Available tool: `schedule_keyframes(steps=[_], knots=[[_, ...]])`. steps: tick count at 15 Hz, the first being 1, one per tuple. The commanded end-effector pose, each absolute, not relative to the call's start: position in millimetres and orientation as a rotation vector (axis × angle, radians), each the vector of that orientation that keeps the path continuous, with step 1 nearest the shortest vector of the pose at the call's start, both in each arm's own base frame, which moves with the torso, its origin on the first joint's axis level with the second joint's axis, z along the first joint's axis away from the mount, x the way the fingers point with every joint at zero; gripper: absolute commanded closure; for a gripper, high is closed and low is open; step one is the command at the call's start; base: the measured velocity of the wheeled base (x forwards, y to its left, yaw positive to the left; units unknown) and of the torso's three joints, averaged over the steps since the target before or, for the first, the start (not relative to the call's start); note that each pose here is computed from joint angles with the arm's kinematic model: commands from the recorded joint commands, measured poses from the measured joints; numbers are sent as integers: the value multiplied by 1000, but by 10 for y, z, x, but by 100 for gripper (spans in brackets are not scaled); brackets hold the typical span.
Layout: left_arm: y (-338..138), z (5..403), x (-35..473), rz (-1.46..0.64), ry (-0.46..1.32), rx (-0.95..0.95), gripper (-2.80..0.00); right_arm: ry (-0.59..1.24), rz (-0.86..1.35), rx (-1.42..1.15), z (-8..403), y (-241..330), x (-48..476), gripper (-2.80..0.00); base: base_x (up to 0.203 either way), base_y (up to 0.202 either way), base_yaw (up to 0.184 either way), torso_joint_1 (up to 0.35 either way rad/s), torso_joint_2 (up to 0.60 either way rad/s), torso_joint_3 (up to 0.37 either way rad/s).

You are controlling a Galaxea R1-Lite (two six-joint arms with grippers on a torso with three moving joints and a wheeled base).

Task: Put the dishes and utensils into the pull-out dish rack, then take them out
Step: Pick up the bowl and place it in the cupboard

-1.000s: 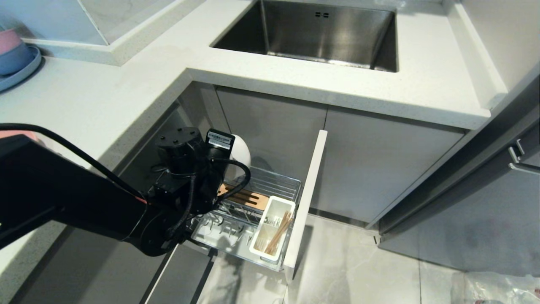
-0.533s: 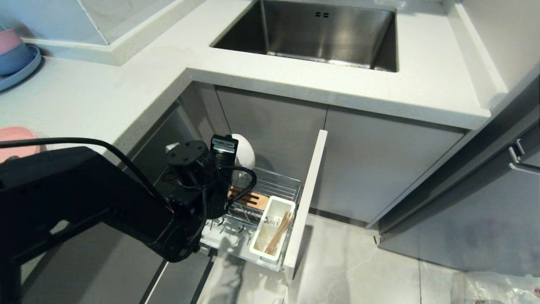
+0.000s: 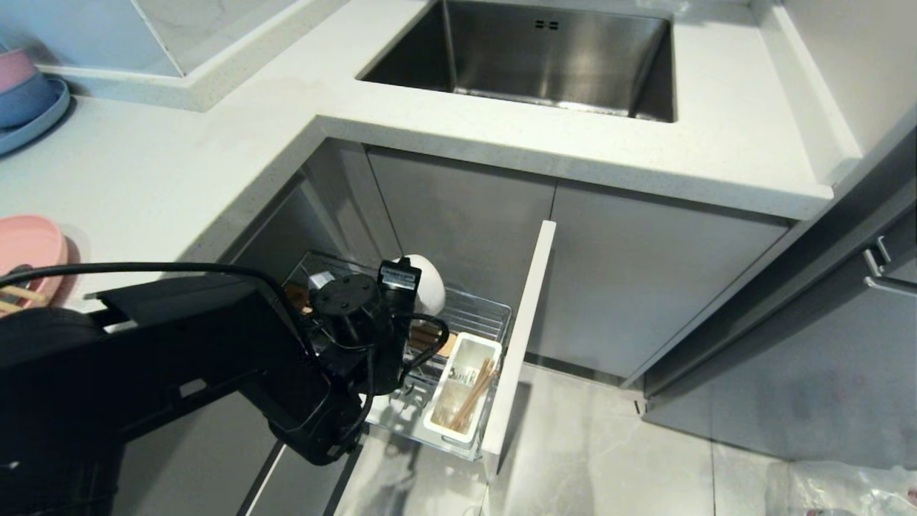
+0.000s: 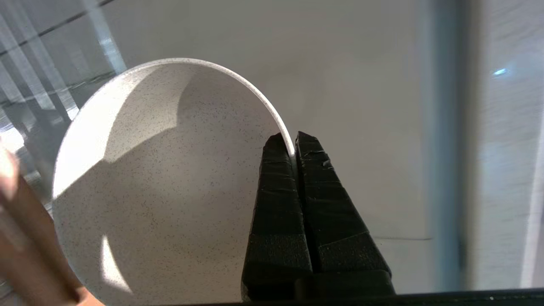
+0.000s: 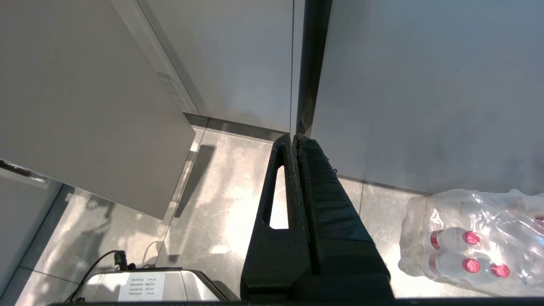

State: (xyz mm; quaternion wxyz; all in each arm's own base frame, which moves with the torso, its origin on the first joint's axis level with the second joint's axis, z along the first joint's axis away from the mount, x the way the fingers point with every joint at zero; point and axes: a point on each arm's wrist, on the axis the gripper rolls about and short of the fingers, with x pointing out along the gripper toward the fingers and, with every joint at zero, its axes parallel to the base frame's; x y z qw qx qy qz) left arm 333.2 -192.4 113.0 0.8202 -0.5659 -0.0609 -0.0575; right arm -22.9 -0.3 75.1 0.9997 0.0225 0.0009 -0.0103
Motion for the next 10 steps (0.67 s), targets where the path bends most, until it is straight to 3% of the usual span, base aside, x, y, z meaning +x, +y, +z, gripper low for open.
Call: schedule_keyframes(steps=[1, 10], knots=[[-1941, 1032, 3342, -112, -112, -1203, 0, 4, -20, 46, 747, -3, -227, 0, 0, 0, 0, 0, 0, 0], [-1982, 998, 3457, -113, -132, -1244, 0, 4, -20, 45, 747, -3, -227, 0, 0, 0, 0, 0, 0, 0]])
